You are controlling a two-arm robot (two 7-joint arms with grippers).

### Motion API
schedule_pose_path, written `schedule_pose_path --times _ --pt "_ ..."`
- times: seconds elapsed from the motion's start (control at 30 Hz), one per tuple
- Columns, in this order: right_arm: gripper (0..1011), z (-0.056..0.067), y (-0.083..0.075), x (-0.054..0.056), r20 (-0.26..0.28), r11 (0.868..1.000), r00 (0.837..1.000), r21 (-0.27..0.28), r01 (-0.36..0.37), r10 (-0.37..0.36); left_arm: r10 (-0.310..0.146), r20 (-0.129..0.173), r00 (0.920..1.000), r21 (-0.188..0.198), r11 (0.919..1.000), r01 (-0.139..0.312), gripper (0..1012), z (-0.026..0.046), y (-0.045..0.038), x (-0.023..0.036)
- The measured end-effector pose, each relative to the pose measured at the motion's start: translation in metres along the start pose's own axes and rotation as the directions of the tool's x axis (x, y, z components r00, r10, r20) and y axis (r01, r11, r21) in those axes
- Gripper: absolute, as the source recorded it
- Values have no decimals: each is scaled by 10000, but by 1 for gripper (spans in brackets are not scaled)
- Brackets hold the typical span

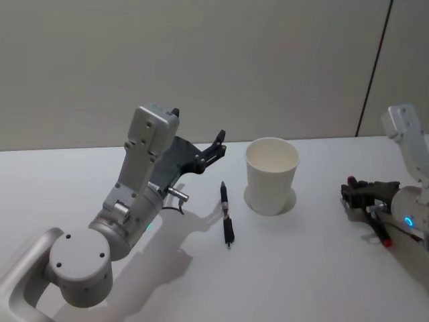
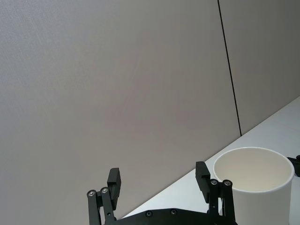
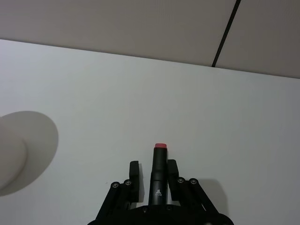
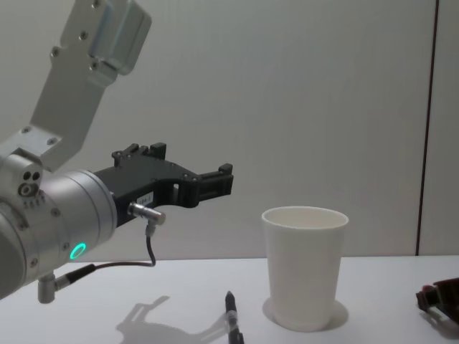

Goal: Place the pen into the pen holder.

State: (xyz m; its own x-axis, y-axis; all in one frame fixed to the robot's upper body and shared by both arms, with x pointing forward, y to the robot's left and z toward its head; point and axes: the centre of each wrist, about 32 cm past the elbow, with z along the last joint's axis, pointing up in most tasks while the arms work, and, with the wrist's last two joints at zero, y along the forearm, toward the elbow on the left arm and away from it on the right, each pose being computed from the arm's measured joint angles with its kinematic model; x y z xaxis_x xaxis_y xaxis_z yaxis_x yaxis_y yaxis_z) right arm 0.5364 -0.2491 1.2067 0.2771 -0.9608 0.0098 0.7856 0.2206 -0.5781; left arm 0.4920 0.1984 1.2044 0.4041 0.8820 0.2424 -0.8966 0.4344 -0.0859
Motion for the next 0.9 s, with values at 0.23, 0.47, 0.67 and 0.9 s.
schedule_pose_path --times 0.23,0.47,0.67,0.9 --pt "309 0 0 0 0 10000 10000 -3 0 0 1 0 10000 0 10000 -1 1003 0 0 0" --pt "264 0 0 0 -1 10000 10000 -6 0 0 1 0 10000 0 10000 -1 1003 0 0 0" --pt "225 0 0 0 -1 10000 10000 -10 -1 1 1 0 10000 0 10000 -1 1004 0 0 0" --pt "190 1 1 0 8 10000 10000 -14 -9 9 1 0 10000 0 10000 -1 1003 0 0 0"
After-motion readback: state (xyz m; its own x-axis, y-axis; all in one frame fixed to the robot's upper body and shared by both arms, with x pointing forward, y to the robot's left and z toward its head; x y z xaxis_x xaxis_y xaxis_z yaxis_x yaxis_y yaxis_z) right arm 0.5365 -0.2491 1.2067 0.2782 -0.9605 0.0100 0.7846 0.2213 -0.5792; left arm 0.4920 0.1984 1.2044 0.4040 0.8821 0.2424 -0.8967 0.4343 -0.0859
